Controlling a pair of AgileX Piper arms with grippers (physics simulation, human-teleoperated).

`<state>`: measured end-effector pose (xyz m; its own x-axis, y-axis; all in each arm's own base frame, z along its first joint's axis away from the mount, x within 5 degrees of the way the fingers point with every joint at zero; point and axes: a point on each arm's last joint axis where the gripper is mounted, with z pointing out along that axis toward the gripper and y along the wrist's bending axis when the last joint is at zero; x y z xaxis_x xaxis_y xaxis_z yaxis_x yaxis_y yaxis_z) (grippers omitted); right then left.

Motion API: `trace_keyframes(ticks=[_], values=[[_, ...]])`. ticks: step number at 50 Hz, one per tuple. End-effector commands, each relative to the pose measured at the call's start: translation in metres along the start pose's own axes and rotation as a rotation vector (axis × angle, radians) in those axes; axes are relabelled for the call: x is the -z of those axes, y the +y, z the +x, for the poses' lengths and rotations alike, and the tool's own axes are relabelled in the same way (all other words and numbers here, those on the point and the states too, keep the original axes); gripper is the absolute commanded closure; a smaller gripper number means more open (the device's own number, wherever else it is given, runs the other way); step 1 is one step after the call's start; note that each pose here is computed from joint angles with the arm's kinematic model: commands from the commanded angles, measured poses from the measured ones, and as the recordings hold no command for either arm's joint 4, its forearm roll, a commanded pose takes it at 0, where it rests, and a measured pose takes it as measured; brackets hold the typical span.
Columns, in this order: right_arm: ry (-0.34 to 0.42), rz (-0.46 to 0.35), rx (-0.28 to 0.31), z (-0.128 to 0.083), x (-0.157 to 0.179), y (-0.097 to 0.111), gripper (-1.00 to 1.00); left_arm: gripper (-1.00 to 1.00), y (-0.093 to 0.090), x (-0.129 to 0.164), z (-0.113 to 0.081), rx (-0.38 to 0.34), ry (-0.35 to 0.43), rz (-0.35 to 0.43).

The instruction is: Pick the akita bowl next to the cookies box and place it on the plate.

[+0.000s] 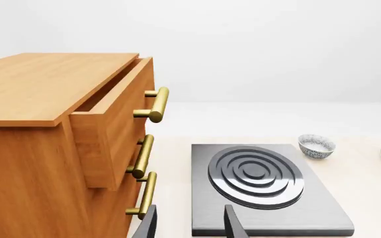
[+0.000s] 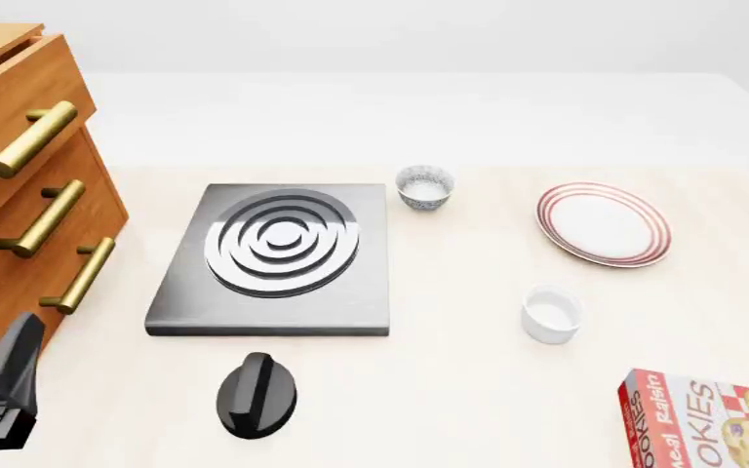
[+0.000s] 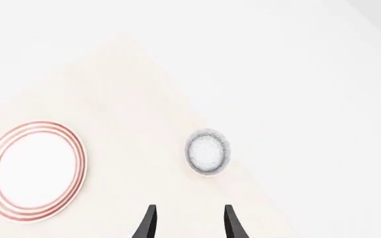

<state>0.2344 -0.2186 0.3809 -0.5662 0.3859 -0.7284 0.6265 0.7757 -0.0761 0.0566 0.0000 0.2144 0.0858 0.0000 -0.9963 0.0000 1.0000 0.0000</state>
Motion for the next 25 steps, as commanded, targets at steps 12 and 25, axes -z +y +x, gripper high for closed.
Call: trace_keyframes(ticks=[12,25], values=[[0.08,0.04,-0.022,0.0,-0.047,-0.025,-1.0,-1.0,0.0,0.0,0.0,0.0,0.0,0.0],[0.103,0.05,-0.023,-0.001,-0.064,-0.034,-1.0,-1.0,0.0,0.0,0.0,0.0,0.0,0.0]])
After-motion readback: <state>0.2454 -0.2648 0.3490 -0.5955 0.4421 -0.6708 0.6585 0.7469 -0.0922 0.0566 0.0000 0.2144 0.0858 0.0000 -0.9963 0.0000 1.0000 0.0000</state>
